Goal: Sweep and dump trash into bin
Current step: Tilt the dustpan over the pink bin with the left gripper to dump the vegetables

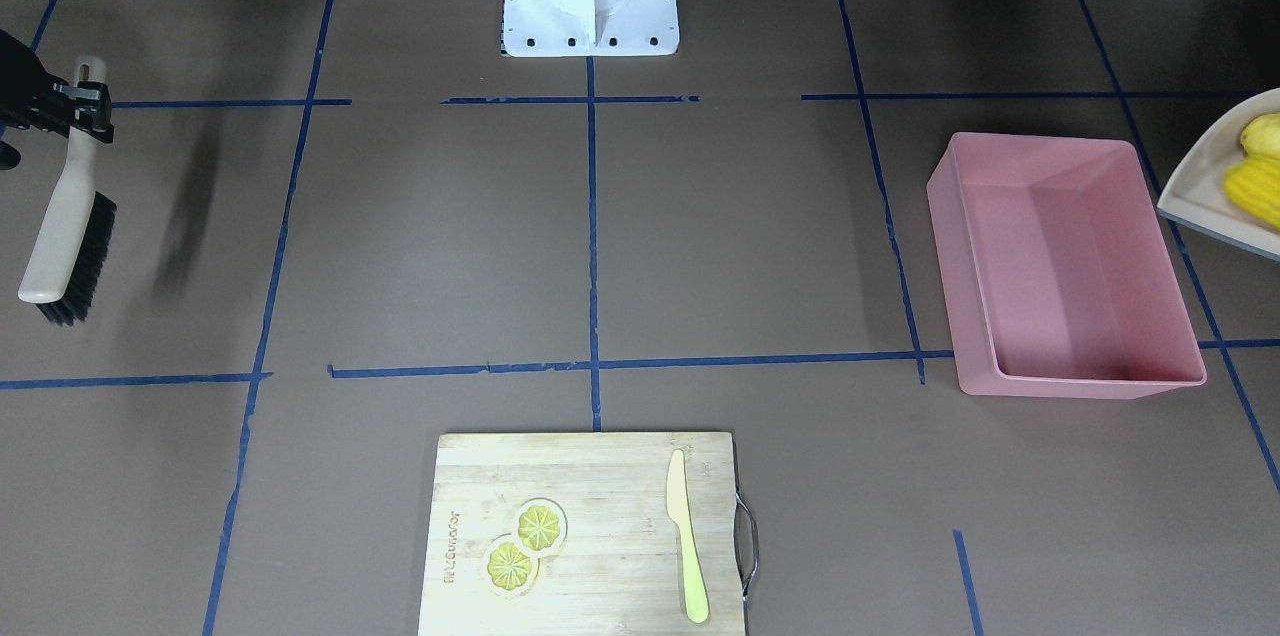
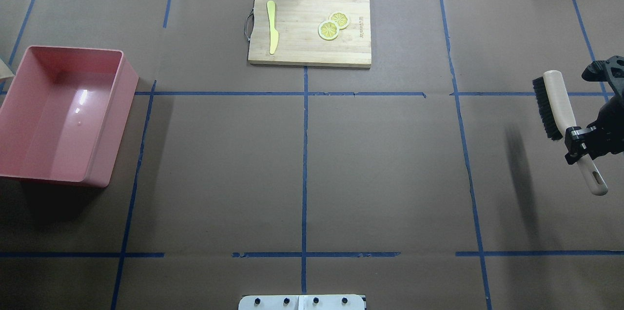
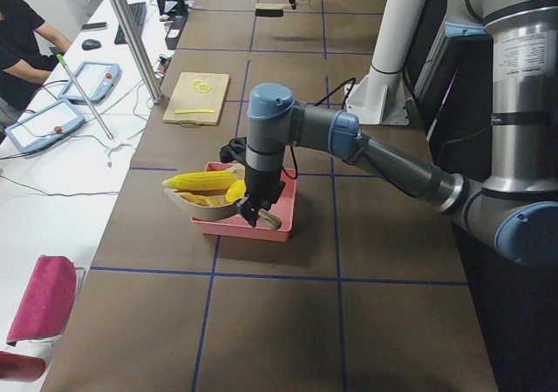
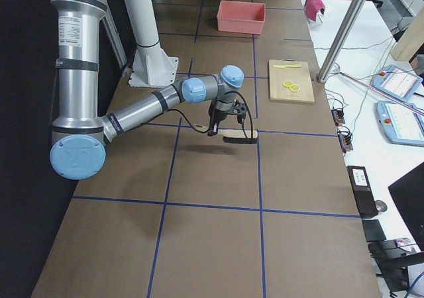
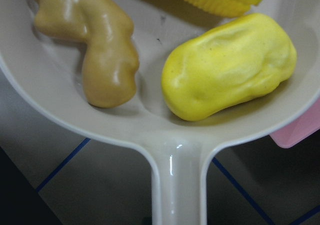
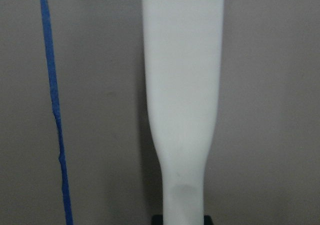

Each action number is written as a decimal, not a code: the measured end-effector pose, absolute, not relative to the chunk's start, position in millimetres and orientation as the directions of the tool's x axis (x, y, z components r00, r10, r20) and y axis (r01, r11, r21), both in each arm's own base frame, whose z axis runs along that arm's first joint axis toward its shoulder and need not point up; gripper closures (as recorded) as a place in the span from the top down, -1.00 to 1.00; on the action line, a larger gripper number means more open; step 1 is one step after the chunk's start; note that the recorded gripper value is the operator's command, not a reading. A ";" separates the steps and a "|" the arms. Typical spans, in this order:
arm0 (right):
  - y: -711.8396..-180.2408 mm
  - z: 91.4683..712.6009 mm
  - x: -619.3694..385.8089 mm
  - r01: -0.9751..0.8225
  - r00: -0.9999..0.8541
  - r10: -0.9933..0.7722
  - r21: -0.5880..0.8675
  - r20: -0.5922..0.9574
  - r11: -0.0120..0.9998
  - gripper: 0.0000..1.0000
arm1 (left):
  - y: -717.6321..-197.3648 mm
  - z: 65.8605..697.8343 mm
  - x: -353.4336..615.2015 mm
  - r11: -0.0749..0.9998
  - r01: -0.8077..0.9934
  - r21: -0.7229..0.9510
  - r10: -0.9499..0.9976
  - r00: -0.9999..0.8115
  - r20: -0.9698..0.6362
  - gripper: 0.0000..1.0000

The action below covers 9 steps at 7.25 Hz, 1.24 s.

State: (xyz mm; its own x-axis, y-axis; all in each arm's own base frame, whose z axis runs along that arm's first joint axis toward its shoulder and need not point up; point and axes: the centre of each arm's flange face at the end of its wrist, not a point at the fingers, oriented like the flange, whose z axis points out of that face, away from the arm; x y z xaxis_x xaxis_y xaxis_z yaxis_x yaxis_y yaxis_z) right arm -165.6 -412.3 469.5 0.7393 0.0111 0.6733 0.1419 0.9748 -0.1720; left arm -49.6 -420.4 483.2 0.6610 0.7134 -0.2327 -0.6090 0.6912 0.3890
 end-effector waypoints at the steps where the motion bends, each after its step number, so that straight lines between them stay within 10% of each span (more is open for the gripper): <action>1: -411.9 471.5 -165.4 0.142 0.740 0.013 -0.175 0.673 0.974 -0.97 | -419.0 483.9 -39.8 0.674 -0.660 0.332 0.732 0.658 -0.178 -0.89; 9: -412.4 474.7 -167.1 0.149 0.733 0.009 -0.173 0.680 0.974 -0.97 | -402.2 449.0 -4.5 0.568 -0.820 0.067 0.818 0.572 0.057 -0.86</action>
State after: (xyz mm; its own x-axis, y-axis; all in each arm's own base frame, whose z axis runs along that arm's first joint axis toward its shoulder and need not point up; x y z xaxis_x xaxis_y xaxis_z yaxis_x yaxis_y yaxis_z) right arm -167.1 -412.4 474.7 0.7333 0.0086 0.6798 0.1486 0.9737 -0.1726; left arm -4.5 -402.2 449.0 0.5717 0.8184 0.0572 -0.8202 0.5683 0.0665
